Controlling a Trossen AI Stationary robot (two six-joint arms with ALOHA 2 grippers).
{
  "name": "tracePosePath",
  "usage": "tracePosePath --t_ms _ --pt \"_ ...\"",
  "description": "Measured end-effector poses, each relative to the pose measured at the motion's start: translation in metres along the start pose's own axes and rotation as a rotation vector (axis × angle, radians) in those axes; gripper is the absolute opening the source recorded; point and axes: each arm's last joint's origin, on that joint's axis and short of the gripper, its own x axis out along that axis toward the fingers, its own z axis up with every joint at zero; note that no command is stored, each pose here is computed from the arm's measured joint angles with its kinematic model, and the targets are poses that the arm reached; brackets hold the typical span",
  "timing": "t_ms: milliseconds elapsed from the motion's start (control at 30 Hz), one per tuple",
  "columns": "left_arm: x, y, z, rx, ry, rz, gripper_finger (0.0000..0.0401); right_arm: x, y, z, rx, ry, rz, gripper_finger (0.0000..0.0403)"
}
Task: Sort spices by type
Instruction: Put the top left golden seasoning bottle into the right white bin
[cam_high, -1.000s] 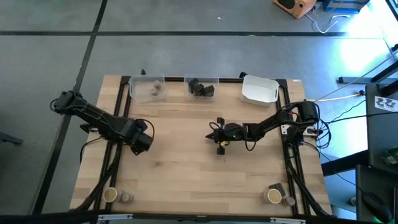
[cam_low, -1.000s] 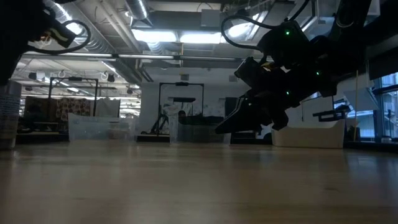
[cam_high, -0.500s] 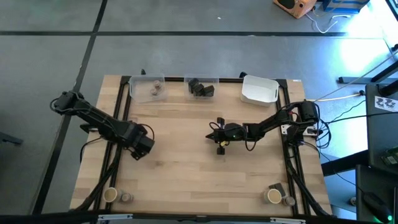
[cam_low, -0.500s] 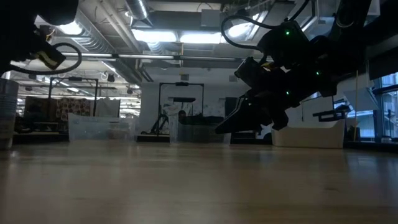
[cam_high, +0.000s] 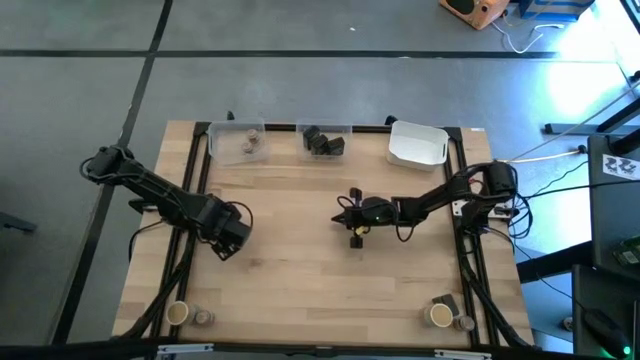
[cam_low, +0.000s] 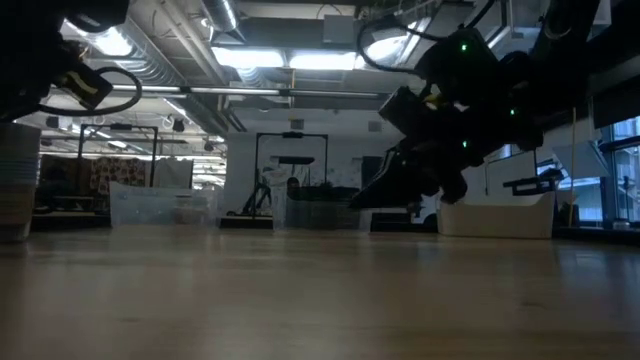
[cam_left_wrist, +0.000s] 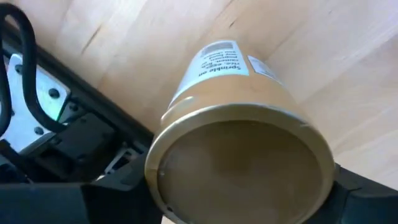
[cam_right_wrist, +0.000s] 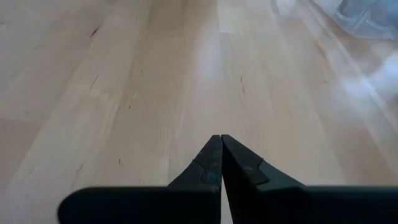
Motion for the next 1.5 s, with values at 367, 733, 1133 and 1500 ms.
tracePosePath --t_ms 367,733,1133,1500 --pt "-0.024 -0.007 0.01 0.037 -0.173 -0.022 0.0256 -0.043 -0.007 0.019 0.022 0.141 0.018 0.0011" --pt "-0.053 -0.013 0.043 0.031 -0.369 -0.184 0.0255 -0.089 -0.013 0.025 0.047 0.258 -0.023 0.0011" --pt "-0.071 -0.008 0.084 0.08 -0.586 -0.315 0.0251 -0.114 -0.014 -0.009 0.124 0.207 -0.13 0.0011" --pt "-0.061 -0.015 0.131 0.166 -0.676 -0.362 0.0249 -0.107 -0.016 0.004 0.126 -0.084 -0.18 0.0011"
